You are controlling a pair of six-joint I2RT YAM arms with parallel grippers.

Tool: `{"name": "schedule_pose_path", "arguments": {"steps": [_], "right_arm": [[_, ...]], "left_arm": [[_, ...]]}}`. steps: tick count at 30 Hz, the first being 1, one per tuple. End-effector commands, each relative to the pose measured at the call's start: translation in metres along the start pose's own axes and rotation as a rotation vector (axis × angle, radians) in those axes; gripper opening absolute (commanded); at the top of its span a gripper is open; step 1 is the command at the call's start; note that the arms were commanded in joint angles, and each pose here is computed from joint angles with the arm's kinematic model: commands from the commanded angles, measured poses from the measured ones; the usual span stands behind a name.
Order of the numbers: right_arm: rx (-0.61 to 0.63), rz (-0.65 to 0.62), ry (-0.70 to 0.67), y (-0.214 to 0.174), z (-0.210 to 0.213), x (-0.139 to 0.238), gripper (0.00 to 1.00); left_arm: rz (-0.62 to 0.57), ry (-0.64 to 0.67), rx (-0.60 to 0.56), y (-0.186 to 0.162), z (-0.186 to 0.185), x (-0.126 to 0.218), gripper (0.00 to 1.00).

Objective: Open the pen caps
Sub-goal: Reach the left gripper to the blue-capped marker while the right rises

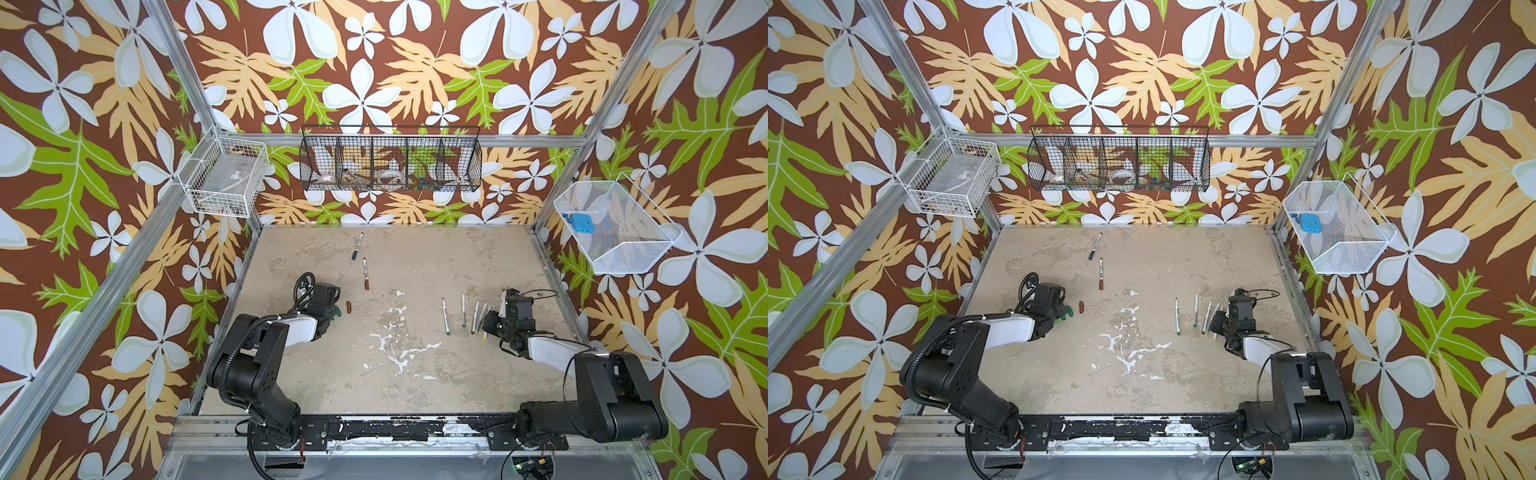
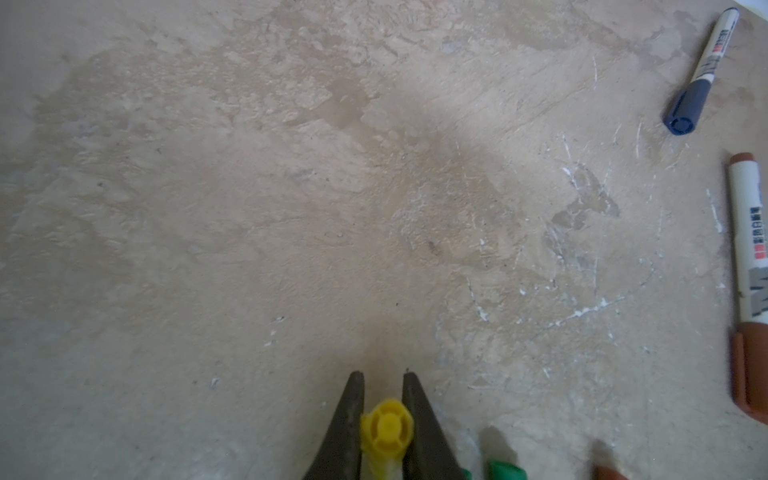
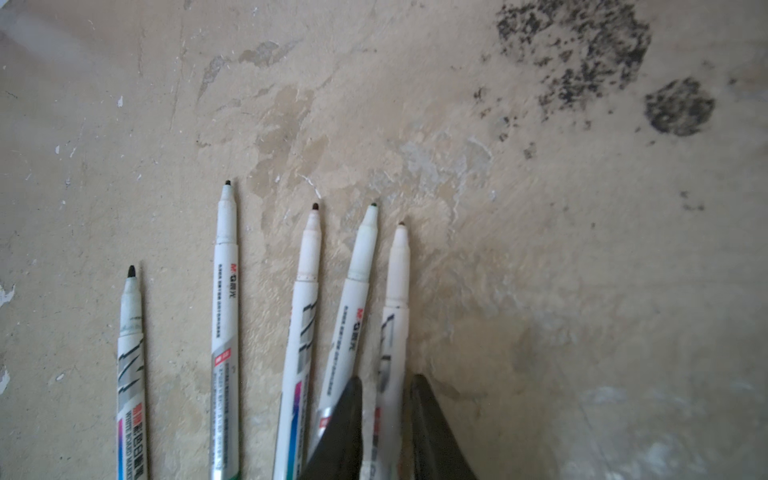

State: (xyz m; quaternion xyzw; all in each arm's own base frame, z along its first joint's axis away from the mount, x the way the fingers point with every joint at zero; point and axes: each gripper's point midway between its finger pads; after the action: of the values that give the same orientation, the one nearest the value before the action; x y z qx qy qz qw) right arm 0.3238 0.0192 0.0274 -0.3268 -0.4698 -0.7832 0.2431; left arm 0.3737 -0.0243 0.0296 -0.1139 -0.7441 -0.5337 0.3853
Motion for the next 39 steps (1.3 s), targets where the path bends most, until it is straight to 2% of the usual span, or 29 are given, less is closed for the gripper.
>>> {"name": "schedule_pose_path", "arguments": {"steps": [1,9,13,16,19,22,24,26,29,32,39], "right_arm": [[0.007,-0.007,0.011,0.002,0.002,0.002,0.26],[0.019,-0.032,0.034,0.007,0.007,0.008,0.39],[0.027,-0.077,0.059,0.015,0.012,0.019,0.49],[0.047,-0.117,0.115,0.021,0.024,0.033,0.52],[0.08,-0.153,0.224,0.025,0.045,0.05,0.52],[0.163,-0.207,0.323,0.028,0.074,0.072,0.52],[0.24,-0.23,0.422,0.025,0.102,0.087,0.52],[0.298,-0.234,0.501,0.017,0.122,0.096,0.53],[0.361,-0.214,0.583,0.007,0.148,0.106,0.53],[0.402,-0.202,0.596,0.004,0.17,0.111,0.54],[0.462,-0.131,0.62,-0.005,0.202,0.112,0.54]], "left_arm": [[0.026,0.009,-0.018,-0.005,0.003,-0.001,0.22],[0.027,-0.005,-0.027,-0.005,0.0,0.0,0.36],[0.003,-0.054,-0.017,0.001,-0.005,0.008,0.46],[-0.055,-0.145,-0.021,0.014,-0.016,0.03,0.5],[-0.161,-0.238,-0.024,0.028,-0.027,0.06,0.55],[-0.248,-0.401,-0.053,0.033,-0.05,0.094,0.58],[-0.256,-0.492,-0.106,0.026,-0.072,0.112,0.6],[-0.212,-0.541,-0.143,0.018,-0.089,0.116,0.61],[-0.164,-0.6,-0.182,0.011,-0.114,0.117,0.62],[-0.133,-0.61,-0.209,0.016,-0.134,0.11,0.67],[-0.131,-0.408,-0.317,0.051,-0.16,0.052,0.8]]}}
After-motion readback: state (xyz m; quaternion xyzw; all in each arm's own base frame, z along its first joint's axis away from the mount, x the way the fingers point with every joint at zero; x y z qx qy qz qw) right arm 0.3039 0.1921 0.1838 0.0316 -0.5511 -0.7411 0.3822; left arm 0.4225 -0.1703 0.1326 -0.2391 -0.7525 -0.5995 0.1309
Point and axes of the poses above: each gripper's point midway between its finger pads, its own x axis back along the fingers, its own z axis along the line the jaws close on, y = z × x, and after that the axes turned 3 degrees about -x, right-handed
